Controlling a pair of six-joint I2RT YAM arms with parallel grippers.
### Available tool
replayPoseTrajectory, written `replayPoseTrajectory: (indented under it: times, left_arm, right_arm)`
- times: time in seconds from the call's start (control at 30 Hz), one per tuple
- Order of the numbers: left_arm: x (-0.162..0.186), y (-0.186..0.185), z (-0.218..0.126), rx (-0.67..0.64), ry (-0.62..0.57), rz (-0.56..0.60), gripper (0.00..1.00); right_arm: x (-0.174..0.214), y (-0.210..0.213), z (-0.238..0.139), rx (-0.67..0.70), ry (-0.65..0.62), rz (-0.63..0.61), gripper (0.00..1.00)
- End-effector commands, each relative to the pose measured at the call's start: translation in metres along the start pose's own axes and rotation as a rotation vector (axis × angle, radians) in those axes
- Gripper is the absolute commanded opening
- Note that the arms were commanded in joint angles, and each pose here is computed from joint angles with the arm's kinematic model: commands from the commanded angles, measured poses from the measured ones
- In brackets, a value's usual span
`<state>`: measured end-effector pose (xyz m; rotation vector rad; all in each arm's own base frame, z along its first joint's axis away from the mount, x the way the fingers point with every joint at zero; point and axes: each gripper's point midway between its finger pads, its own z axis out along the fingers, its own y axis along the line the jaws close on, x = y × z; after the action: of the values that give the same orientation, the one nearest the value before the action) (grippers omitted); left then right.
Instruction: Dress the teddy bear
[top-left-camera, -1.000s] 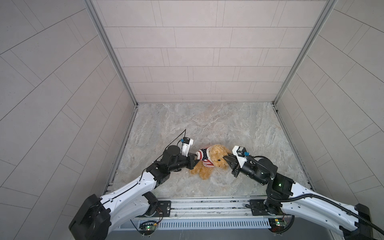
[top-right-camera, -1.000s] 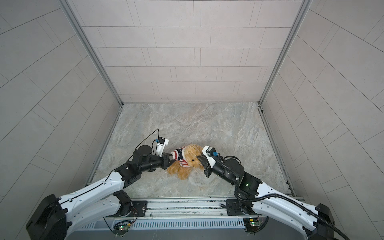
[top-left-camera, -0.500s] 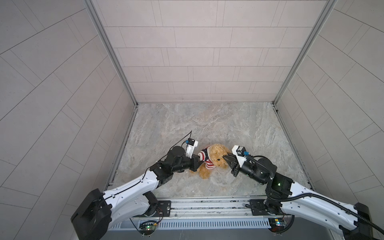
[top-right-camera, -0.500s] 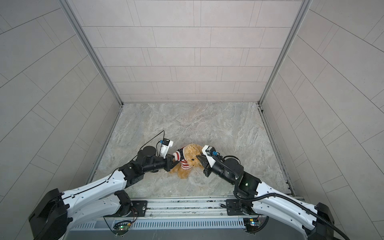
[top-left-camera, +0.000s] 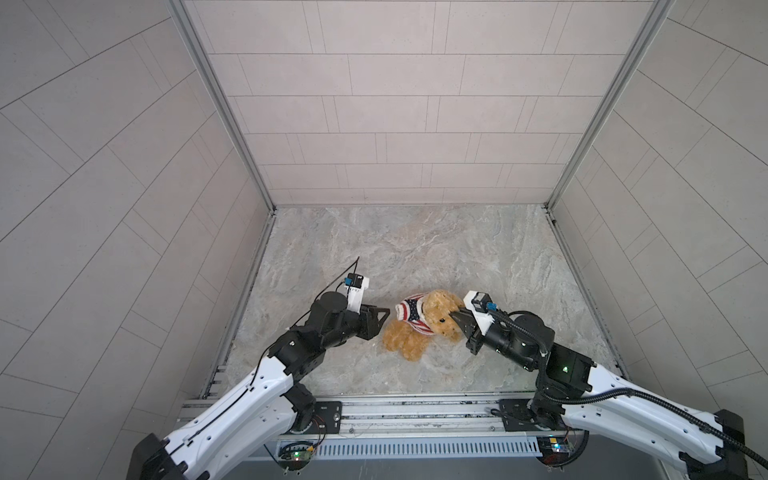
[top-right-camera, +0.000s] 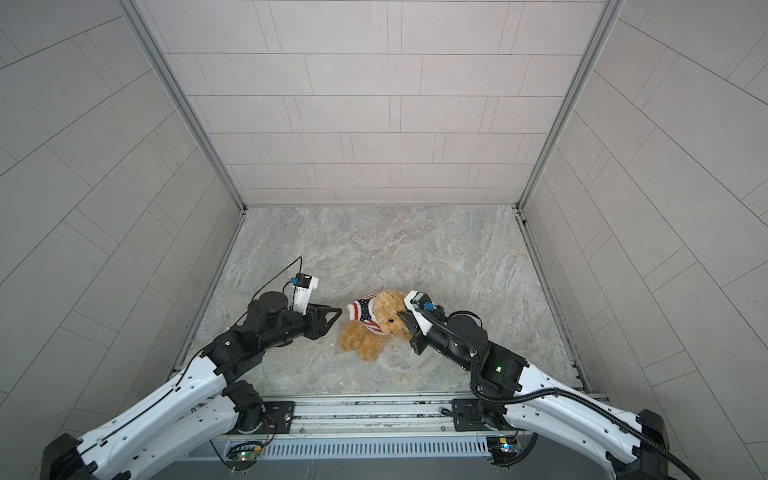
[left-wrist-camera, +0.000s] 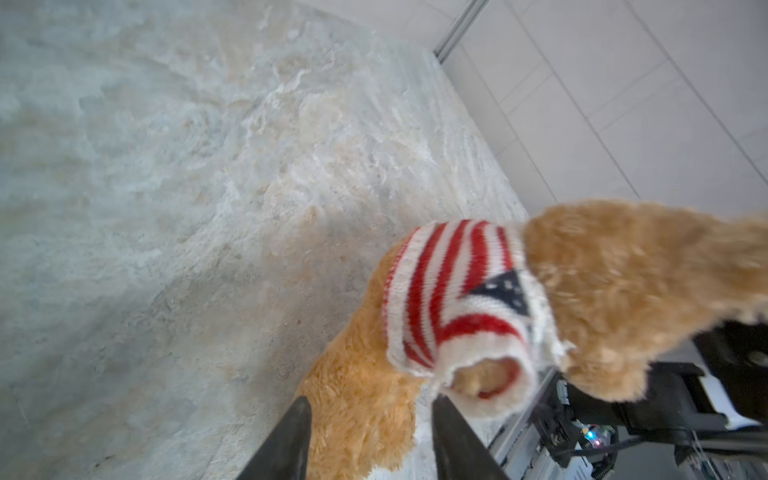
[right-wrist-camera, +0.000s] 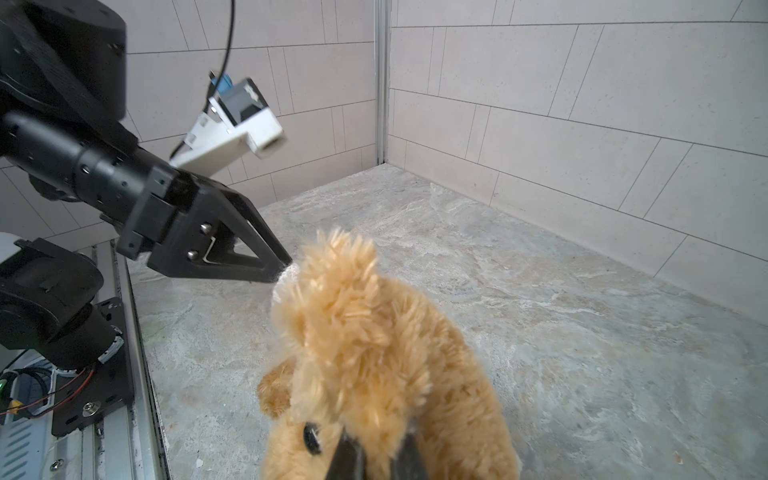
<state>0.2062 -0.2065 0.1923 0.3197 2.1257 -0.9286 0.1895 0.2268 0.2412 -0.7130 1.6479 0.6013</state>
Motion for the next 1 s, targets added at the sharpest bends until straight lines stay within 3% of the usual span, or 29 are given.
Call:
replayPoseTrajectory:
  times: [0.0,0.07,0.2,0.57,0.7,0.83,0.97]
  left_arm:
    - [-0.023,-0.051,-0.016,0.172,-0.046,0.107,0.56]
    - [-0.031,-0.08,-0.017,0.245,-0.048,0.162,0.63]
    - [-0.038,-0.108,-0.001,0.293,-0.011,0.212,0.66]
    - [-0.032,-0.133,0.04,0.364,0.057,0.207,0.53]
    - [-0.031,-0.133,0.046,0.367,0.054,0.199,0.41]
    - [-0.033,-0.131,0.048,0.353,0.039,0.201,0.17]
    - [-0.032,-0.122,0.051,0.326,0.032,0.195,0.0]
  right_arm:
    - [-0.014,0.0,-0.001,0.006,-0.005,-0.034,0.0]
    - [-0.015,0.002,0.003,-0.007,0.008,-0.036,0.0]
    - [-0.017,0.006,0.007,-0.025,0.011,-0.031,0.0]
    - [-0.019,0.016,0.01,-0.076,0.005,-0.006,0.0]
    - [-0.019,0.018,0.011,-0.087,0.002,0.001,0.0]
    - [-0.019,0.018,0.013,-0.087,0.002,0.003,0.0]
    - [-0.021,0.018,0.011,-0.09,-0.005,0.007,0.01]
